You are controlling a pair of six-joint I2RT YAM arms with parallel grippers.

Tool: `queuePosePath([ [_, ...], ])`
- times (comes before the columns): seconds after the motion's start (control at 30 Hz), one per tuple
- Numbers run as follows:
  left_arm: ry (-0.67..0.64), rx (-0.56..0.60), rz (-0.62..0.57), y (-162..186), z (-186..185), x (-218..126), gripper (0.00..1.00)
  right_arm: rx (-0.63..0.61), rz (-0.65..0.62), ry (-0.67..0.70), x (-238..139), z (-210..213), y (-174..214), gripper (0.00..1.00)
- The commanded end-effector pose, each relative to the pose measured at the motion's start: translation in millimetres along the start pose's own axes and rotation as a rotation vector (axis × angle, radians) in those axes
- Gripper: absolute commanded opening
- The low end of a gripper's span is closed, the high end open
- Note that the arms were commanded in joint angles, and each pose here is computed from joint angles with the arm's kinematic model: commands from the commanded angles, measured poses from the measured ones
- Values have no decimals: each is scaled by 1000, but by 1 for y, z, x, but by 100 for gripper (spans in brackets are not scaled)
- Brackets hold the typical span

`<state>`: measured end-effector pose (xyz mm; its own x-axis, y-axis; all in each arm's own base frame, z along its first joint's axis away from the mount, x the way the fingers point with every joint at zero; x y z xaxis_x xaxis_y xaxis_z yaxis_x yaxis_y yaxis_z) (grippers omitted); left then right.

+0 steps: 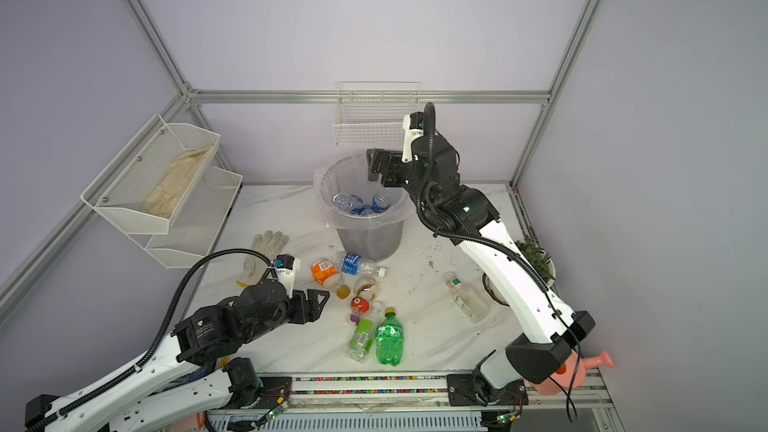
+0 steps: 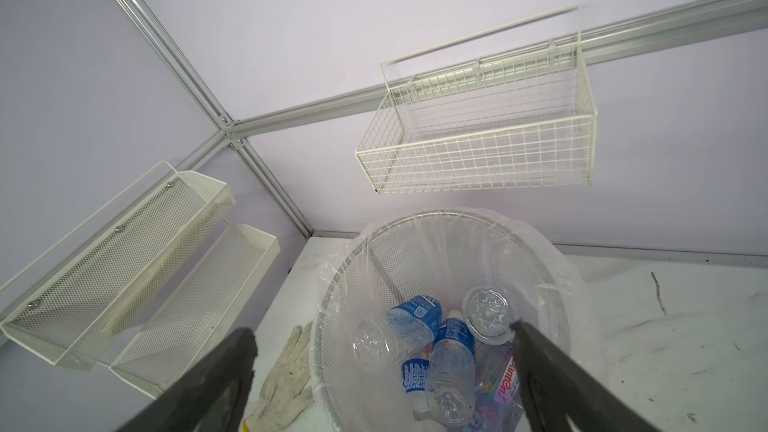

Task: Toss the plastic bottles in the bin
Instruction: 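Withdraw the right gripper from the bin while the left gripper reaches toward the green bottles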

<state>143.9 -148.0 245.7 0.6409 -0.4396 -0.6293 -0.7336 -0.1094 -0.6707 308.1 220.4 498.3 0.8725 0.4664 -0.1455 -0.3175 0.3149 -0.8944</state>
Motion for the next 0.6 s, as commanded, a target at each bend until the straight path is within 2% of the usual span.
queuePosePath([
  [0.0, 38, -17, 8, 7, -5, 9, 84, -1, 7, 16, 3, -6, 9, 98],
  [0.23, 73, 7, 80, 22, -21, 26, 88, 14, -7, 29, -12, -12, 11, 98],
  [0.33, 72, 30, 113, 29, -28, 33, 89, 14, 10, 34, -11, -15, 19, 97],
  [0.57, 68, 83, 170, 46, -48, 50, 87, 65, -6, -4, -37, -14, 12, 97],
])
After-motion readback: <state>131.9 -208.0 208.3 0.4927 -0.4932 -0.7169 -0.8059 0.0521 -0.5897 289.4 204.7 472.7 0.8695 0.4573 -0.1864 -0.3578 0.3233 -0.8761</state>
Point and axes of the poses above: each gripper's point midway between its finger pads, its own x axis out along the fingers, its own z axis along the line the jaws close on, y = z × x, the point moved 6 cm from there along -x, back along the fingers, and after that the axes turned 2 degrees about x, right-handed, at the moved point
